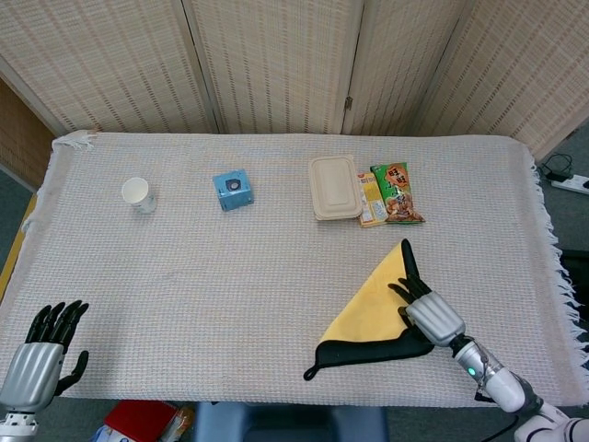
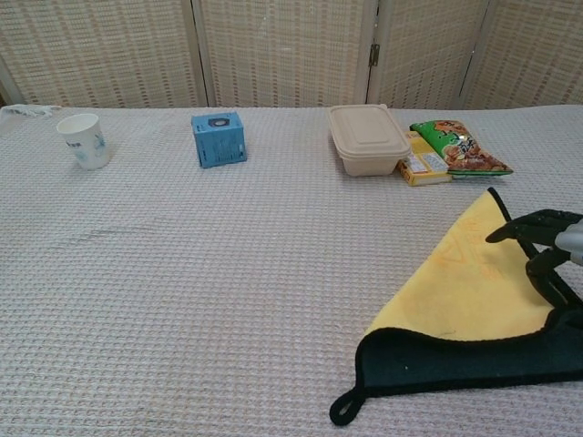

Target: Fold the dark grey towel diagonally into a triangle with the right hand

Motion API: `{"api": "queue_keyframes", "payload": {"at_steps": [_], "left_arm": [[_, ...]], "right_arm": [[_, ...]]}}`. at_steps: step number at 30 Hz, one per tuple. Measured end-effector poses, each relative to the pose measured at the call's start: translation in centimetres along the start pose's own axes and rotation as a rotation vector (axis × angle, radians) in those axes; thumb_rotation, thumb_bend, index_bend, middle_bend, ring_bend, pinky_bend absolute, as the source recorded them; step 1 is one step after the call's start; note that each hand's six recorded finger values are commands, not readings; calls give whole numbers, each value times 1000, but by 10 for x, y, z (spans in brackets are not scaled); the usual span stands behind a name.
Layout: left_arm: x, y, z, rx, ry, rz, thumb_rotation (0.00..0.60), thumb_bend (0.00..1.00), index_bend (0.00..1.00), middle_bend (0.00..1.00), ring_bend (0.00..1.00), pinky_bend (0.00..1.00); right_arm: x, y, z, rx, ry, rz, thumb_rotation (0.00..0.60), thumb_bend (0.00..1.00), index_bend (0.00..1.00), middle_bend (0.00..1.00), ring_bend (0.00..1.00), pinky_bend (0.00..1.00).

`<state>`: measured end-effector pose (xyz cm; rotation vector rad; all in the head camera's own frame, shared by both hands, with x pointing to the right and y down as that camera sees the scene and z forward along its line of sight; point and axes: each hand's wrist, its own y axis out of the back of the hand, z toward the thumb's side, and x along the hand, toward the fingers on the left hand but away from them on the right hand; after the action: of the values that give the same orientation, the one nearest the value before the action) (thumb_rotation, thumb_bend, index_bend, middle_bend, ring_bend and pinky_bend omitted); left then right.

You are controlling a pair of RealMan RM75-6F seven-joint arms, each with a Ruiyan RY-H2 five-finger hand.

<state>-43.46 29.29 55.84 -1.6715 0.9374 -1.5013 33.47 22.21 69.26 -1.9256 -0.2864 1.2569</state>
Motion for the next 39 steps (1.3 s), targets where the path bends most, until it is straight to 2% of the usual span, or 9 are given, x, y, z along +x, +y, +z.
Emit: {"api": "queue_keyframes", "payload": {"at_steps": [6, 16, 18, 22, 24, 28, 31, 34, 39], "left_arm": [[0, -1, 1, 3, 1, -3, 600, 542, 13, 102, 0, 0], [-1, -4, 2, 8, 2, -13, 600, 542, 22, 102, 0, 0], [0, -5, 1, 10, 4, -17, 600, 542, 23, 102, 0, 0], [1, -6, 1, 12, 9, -19, 600, 542, 24, 102, 0, 0], [1, -6, 0, 13, 10, -18, 600, 542, 24, 102, 0, 0], [1, -6, 0, 11, 11, -16, 600, 542, 24, 102, 0, 0], [1, -5, 0, 9, 11, -13, 600, 542, 24, 102, 0, 0], [0, -3, 1, 7, 9, -8, 600, 542, 26, 102, 0, 0], [0, -4, 2, 10, 5, -15, 600, 542, 35, 102, 0, 0]], "right_arm": [[18, -11, -2, 3, -1, 9, 600, 430, 663, 119, 40, 0], [28, -22, -11, 34, -31, 19, 600, 430, 653, 105, 36, 0], [29, -24, -12, 34, -37, 31, 600, 430, 561, 70, 17, 0], [32, -28, -16, 22, -54, 64, 600, 430, 68, 0, 0, 0], [33, -29, -16, 5, -62, 76, 600, 430, 0, 0, 0, 0], [37, -25, -15, -34, -71, 81, 600, 431, 0, 0, 0, 0], [43, -15, -14, -94, -73, 59, 600, 430, 0, 0, 0, 0], [55, 5, -17, -166, -79, -6, 600, 430, 0, 0, 0, 0], [92, 51, -26, -230, -127, -184, 600, 429, 0, 0, 0, 0]]}}
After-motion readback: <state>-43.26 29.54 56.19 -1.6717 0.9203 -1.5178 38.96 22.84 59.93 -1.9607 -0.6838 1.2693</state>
